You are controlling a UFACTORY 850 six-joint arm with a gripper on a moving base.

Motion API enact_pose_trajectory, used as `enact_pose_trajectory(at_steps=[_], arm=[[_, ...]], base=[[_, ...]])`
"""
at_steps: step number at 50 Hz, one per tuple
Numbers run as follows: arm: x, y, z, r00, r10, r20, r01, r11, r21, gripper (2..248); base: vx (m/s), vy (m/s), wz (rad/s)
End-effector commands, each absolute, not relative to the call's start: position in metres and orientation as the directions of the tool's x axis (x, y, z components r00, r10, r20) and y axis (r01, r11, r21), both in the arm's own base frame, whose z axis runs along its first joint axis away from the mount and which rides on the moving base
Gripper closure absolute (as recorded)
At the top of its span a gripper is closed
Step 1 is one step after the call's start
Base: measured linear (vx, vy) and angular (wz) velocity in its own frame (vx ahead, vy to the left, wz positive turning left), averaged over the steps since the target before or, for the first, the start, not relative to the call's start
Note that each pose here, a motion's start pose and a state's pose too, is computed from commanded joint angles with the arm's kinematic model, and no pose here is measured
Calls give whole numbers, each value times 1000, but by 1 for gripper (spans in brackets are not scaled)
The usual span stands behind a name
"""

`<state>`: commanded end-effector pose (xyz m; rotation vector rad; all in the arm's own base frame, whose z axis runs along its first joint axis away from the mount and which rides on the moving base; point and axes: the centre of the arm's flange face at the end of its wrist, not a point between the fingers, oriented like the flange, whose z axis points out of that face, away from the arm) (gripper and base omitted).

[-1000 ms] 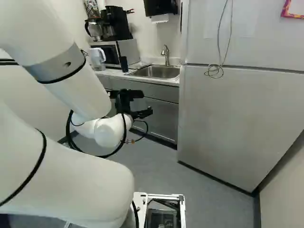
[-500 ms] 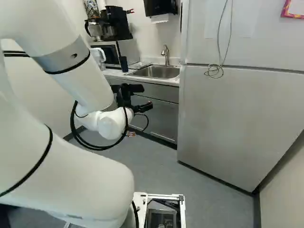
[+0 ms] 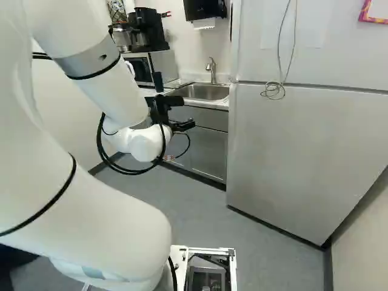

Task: Rinse the cup and place it in the tray

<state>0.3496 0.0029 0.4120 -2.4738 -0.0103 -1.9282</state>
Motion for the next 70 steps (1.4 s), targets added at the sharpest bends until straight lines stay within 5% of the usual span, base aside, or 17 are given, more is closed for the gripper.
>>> enact_pose_trajectory(at_steps=[70], arm=[[424, 3, 471, 262, 2, 965, 7, -1000, 0, 3]], base=[[0, 0, 0]])
